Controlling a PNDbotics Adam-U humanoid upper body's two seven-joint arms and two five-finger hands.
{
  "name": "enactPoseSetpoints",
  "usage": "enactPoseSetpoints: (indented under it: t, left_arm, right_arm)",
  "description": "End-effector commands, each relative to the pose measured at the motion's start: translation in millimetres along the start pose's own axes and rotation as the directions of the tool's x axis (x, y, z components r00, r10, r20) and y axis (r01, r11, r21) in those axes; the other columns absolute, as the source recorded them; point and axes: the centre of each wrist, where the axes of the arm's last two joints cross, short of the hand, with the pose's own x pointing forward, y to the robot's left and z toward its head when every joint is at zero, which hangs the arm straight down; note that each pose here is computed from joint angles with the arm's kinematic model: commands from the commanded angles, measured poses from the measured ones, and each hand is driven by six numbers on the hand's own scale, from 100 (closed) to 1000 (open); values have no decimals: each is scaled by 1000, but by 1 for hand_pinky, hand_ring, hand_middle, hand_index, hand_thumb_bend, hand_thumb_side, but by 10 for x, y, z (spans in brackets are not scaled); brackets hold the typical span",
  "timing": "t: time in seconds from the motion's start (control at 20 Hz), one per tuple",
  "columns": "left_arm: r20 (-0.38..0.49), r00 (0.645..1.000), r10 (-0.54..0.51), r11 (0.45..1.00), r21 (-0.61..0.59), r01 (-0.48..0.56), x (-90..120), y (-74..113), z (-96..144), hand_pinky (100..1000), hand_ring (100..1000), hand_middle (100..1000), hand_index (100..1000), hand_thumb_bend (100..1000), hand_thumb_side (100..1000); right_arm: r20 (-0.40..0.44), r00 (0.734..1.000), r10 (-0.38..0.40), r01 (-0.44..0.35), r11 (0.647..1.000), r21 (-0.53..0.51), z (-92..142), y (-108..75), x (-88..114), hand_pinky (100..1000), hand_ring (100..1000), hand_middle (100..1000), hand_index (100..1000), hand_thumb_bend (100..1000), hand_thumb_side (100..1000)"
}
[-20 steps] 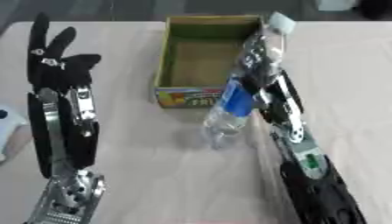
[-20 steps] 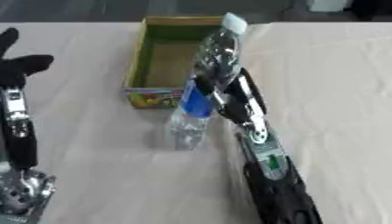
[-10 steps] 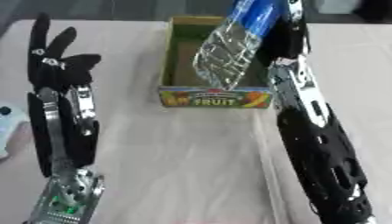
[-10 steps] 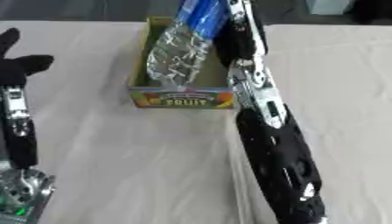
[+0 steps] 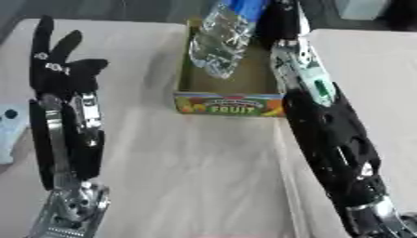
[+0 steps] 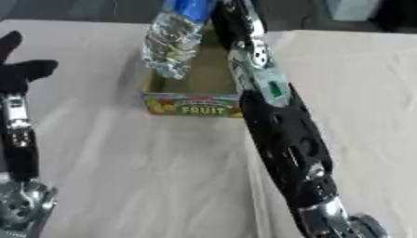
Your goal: Pick up objects on the table and place them in the box.
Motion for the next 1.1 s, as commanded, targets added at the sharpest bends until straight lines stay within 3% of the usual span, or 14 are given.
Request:
enactPoseSetpoints:
  t: [0.05, 0.6, 1.1]
  left_arm:
    - [30, 999, 13, 1000, -4, -13, 54, 12, -49, 660, 649, 1000, 878, 103, 1000]
    - [25, 1000, 20, 1000, -11, -19, 57, 1, -28, 658, 646, 1000, 877, 103, 1000]
    - [16, 1000, 20, 1000, -23, -19, 51, 1, 1, 657, 643, 1000, 877, 102, 1000]
  right_arm:
    - [11, 997, 75, -75, 997, 17, -83, -132, 22, 100, 167, 260, 534, 635, 614]
    - [-12, 966, 259, -258, 964, 63, -82, -378, -109, 100, 190, 271, 531, 684, 599]
    - [33, 911, 411, -411, 899, 153, -153, -525, -124, 100, 199, 276, 518, 731, 582]
